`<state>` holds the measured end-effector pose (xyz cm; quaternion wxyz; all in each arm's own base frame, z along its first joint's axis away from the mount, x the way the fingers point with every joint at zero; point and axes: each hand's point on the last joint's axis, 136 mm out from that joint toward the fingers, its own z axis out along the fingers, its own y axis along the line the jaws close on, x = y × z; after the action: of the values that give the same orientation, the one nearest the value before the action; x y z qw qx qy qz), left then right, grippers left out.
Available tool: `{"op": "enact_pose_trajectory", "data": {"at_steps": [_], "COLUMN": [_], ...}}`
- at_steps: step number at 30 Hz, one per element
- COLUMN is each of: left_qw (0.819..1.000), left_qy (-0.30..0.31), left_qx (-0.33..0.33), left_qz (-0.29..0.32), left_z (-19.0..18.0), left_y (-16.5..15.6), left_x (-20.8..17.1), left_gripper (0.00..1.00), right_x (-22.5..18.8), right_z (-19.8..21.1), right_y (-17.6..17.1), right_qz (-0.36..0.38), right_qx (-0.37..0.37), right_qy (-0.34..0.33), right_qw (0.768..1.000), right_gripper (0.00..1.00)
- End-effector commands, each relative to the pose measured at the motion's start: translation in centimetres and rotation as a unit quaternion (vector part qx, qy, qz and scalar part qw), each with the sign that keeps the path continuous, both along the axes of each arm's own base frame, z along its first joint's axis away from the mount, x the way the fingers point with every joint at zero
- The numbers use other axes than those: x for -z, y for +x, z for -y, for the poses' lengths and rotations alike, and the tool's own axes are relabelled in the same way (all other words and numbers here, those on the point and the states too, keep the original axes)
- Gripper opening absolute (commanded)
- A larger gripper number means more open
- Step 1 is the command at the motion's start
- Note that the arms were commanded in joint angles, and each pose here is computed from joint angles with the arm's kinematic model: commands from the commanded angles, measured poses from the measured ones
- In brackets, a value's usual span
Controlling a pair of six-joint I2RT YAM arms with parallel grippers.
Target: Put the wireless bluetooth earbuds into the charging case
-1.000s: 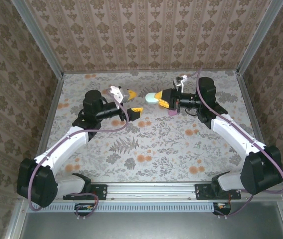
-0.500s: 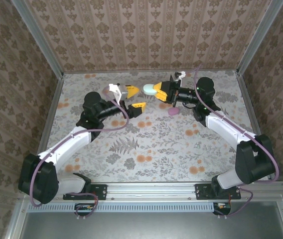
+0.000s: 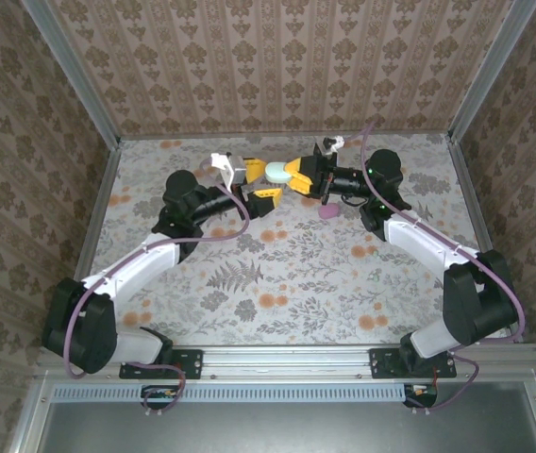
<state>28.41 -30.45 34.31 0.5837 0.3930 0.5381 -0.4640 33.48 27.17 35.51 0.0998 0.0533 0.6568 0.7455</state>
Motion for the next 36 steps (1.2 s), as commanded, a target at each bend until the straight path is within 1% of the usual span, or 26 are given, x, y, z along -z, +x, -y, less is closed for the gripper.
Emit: {"op": "enact_pose_trajectory", "data": {"at_steps": [1, 5, 8, 18, 23, 29, 36], "left_qw": [0.999, 0.999, 0.999, 0.999, 0.998, 0.998, 0.998], "left_qy": [-0.02, -0.02, -0.019, -0.019, -0.015, -0.007, -0.009], "left_qx": [0.022, 0.029, 0.032, 0.04, 0.047, 0.056, 0.064], "left_qz": [0.03, 0.029, 0.029, 0.027, 0.025, 0.023, 0.027], "left_z": [0.1, 0.2, 0.3, 0.5, 0.6, 0.7, 0.7], "left_y": [-0.7, -0.9, -0.9, -0.9, -1.1, -1.4, -1.7], "left_x": [-2.4, -2.5, -2.5, -2.7, -2.6, -2.2, -2.6], "left_gripper": [0.69, 0.58, 0.55, 0.55, 0.5, 0.51, 0.48], "right_x": [-1.0, -0.9, -1.0, -1.2, -1.3, -1.9, -1.3], "right_z": [-0.4, -0.4, -0.4, -0.8, -1.0, -0.9, -1.1], "right_y": [-0.8, -0.9, -1.0, -1.3, -1.4, -1.3, -1.2], "right_qz": [0.026, 0.027, 0.029, 0.032, 0.033, 0.037, 0.029], "right_qx": [-0.022, -0.022, -0.024, -0.038, -0.04, -0.043, -0.045], "right_qy": [0.006, 0.006, 0.007, 0.009, 0.01, 0.022, 0.019], "right_qw": [0.999, 0.999, 0.999, 0.999, 0.999, 0.998, 0.998], "right_gripper": [0.24, 0.24, 0.24, 0.24, 0.24, 0.24, 0.24]}}
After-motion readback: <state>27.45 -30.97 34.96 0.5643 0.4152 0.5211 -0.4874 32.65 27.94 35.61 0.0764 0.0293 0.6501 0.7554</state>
